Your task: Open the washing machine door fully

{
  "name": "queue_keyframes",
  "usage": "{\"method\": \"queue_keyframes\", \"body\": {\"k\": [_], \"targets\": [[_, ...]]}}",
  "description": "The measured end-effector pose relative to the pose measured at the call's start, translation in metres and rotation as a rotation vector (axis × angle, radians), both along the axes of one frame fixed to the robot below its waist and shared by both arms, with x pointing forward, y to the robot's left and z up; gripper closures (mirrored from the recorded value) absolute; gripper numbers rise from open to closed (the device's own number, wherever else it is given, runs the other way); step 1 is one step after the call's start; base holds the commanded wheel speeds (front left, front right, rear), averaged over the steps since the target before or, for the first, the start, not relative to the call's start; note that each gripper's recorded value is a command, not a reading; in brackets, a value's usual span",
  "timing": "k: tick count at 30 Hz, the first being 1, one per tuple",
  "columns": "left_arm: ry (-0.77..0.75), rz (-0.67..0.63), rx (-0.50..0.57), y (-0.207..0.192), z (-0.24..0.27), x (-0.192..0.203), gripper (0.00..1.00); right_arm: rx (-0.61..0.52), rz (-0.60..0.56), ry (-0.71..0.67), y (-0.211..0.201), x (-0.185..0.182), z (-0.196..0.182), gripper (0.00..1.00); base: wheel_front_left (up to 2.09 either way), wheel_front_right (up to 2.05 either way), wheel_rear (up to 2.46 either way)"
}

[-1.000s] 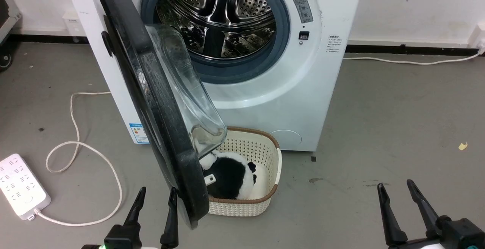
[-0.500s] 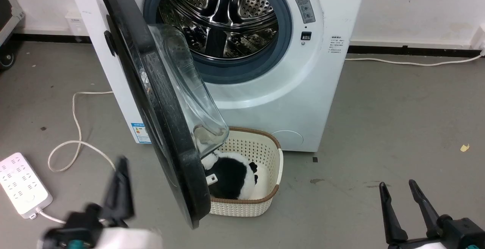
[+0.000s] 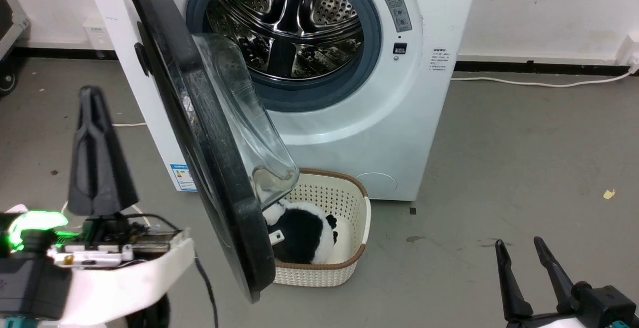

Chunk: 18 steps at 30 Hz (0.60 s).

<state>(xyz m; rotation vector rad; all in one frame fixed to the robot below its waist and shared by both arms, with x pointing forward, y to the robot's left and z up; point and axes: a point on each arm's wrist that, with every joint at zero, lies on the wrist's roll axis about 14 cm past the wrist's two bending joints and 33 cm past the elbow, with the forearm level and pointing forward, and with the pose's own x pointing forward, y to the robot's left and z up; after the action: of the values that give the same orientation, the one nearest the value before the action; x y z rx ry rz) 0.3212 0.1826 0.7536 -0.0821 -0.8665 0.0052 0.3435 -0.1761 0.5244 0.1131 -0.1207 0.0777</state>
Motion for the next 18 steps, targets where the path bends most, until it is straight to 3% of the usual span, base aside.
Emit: {"method": "queue_keyframes", "body": {"k": [4, 8, 13, 18], "targets": [[0.001, -0.069, 0.04, -0.024, 0.009, -0.002, 1.0, 0.008, -0.005, 0.006, -0.002, -0.001, -0.002, 0.0, 0.0, 0.0, 0.0], [0.104, -0.188, 0.075, -0.06, -0.005, 0.006, 1.0, 0.015, -0.011, 0.014, -0.003, -0.001, -0.005, 0.0, 0.0, 0.0, 0.0], [0.317, -0.339, 0.091, -0.102, -0.058, 0.017, 1.0, 0.018, -0.013, 0.027, -0.004, -0.001, -0.009, 0.0, 0.0, 0.0, 0.0], [0.506, -0.407, 0.089, -0.124, -0.114, 0.026, 1.0, 0.026, -0.013, 0.029, -0.003, 0.003, -0.011, 0.0, 0.0, 0.0, 0.0]]}}
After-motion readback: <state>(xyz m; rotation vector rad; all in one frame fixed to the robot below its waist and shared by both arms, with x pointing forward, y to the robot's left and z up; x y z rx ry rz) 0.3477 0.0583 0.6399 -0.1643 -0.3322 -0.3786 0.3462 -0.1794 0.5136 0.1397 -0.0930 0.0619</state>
